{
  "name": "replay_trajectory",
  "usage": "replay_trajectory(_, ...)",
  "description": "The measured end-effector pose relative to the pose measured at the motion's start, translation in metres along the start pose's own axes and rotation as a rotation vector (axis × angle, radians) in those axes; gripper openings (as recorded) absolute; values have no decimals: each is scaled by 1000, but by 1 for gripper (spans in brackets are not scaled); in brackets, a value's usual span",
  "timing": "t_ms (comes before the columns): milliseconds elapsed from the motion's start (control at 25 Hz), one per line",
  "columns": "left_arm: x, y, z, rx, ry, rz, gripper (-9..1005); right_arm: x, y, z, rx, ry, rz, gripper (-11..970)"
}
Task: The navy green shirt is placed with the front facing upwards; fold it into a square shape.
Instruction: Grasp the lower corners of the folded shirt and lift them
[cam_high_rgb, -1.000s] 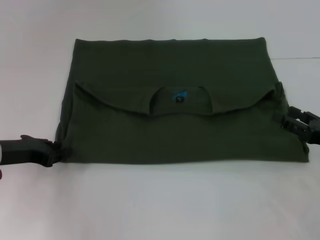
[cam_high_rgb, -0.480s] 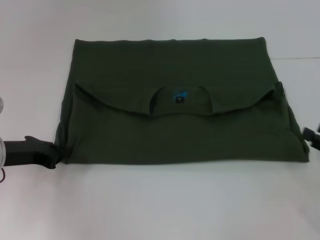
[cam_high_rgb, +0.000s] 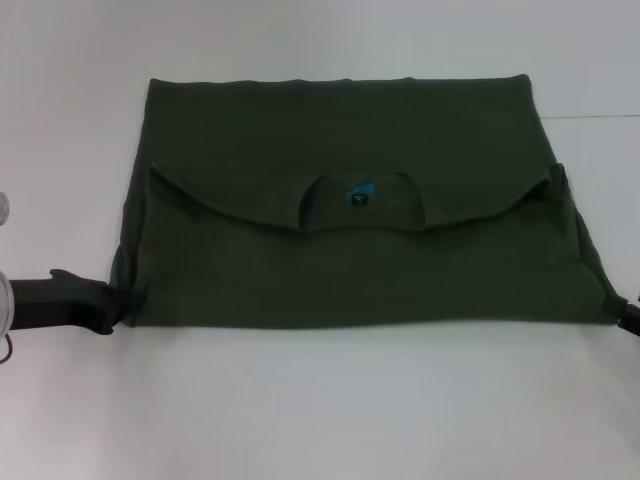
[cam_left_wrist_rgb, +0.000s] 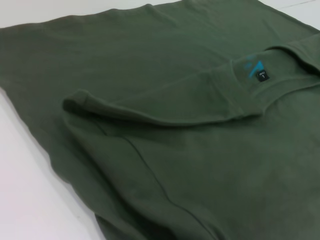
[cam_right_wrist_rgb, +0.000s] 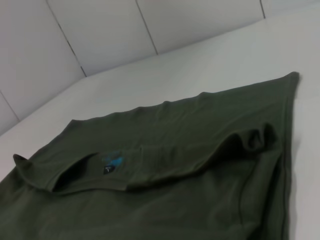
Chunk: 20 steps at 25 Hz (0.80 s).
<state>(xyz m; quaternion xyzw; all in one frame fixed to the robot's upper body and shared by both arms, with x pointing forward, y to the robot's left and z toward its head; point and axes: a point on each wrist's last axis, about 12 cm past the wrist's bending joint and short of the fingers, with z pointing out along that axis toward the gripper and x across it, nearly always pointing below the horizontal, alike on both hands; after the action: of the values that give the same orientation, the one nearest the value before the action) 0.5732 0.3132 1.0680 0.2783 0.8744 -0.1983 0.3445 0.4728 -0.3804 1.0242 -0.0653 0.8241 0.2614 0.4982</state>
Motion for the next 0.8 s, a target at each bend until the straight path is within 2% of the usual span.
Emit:
replay_trajectory(560,-1,0,1,-4,-6,14,36,-3,7,37,3,65,-20,779)
replay_trajectory(800,-2,0,1,-1,-9,20,36,-2,7,42,11,81,-8,708)
